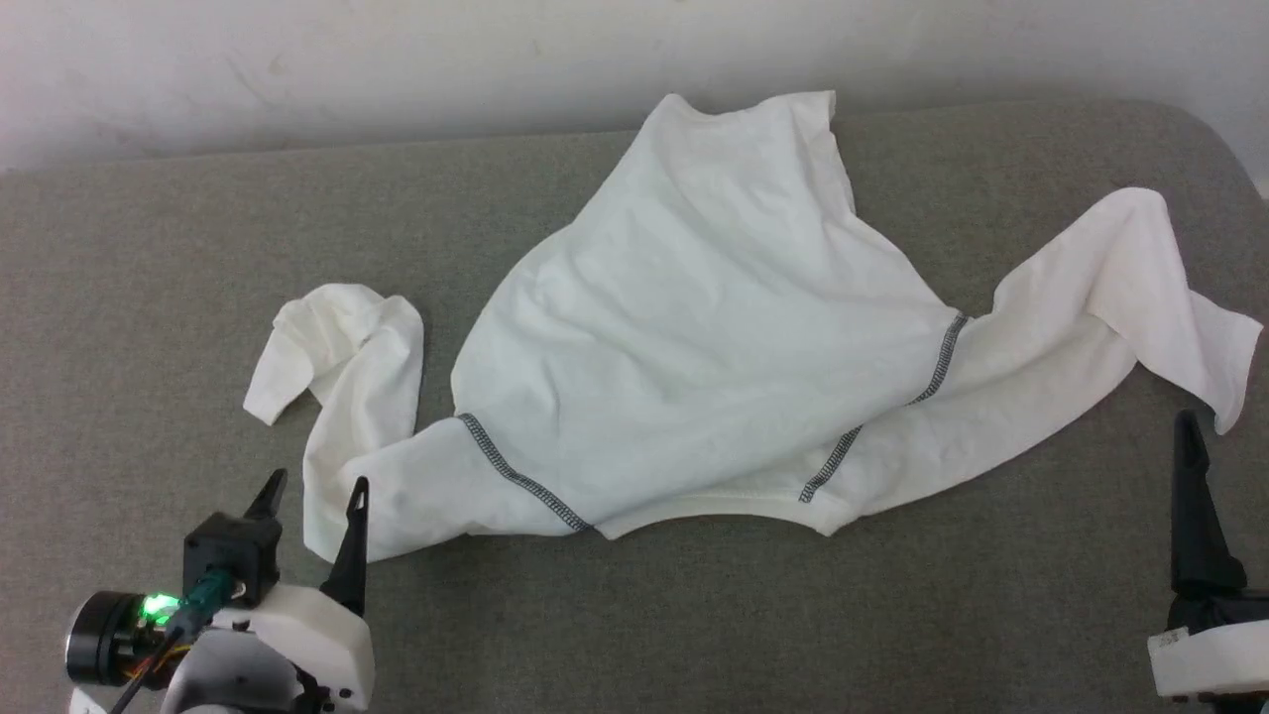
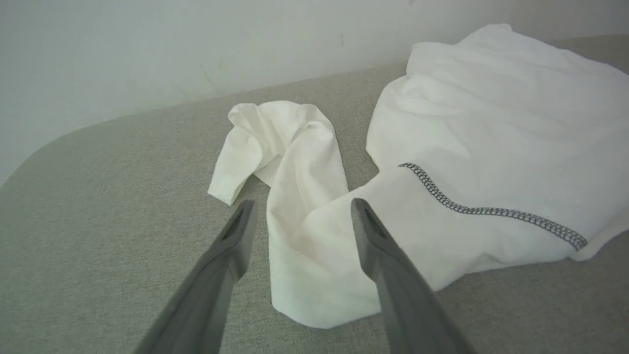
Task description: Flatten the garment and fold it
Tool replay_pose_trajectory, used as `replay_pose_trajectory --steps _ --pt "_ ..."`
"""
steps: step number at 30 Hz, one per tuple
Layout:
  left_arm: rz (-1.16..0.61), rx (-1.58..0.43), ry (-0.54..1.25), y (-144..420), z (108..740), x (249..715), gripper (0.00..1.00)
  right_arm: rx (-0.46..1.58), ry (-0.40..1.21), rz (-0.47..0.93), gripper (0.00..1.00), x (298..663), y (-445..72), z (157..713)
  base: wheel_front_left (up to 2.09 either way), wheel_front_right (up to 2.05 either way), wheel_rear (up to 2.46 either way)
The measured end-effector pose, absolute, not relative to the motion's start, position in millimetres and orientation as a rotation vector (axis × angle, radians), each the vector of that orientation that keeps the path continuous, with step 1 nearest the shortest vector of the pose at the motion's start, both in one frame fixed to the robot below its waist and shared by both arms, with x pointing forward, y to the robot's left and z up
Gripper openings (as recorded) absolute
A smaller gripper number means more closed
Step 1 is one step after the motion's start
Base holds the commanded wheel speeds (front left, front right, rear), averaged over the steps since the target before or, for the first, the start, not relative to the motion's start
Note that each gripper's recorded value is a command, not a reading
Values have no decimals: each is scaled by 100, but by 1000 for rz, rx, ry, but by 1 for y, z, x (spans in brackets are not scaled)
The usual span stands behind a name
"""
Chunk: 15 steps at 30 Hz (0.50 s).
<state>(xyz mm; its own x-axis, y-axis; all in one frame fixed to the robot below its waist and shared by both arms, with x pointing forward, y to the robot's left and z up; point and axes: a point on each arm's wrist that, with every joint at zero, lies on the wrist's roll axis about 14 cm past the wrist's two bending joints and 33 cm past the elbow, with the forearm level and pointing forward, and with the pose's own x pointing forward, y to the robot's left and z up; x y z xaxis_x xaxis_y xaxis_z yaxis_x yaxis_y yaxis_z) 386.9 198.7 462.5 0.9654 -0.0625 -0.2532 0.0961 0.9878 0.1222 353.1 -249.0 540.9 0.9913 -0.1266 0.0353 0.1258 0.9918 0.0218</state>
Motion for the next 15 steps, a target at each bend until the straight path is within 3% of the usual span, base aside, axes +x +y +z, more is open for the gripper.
replay_pose_trajectory --steps 10,11,13,15 --pt "-139 149 508 199 413 394 100 37 14 -110 100 358 -243 525 0 0 0" --pt "-141 154 540 200 407 391 73 38 14 -109 100 358 -243 525 0 0 0" --pt "-142 157 572 203 400 388 0 38 16 -109 100 357 -242 526 0 0 0" --pt "-138 164 583 206 397 388 0 39 16 -110 100 356 -243 527 0 0 0"
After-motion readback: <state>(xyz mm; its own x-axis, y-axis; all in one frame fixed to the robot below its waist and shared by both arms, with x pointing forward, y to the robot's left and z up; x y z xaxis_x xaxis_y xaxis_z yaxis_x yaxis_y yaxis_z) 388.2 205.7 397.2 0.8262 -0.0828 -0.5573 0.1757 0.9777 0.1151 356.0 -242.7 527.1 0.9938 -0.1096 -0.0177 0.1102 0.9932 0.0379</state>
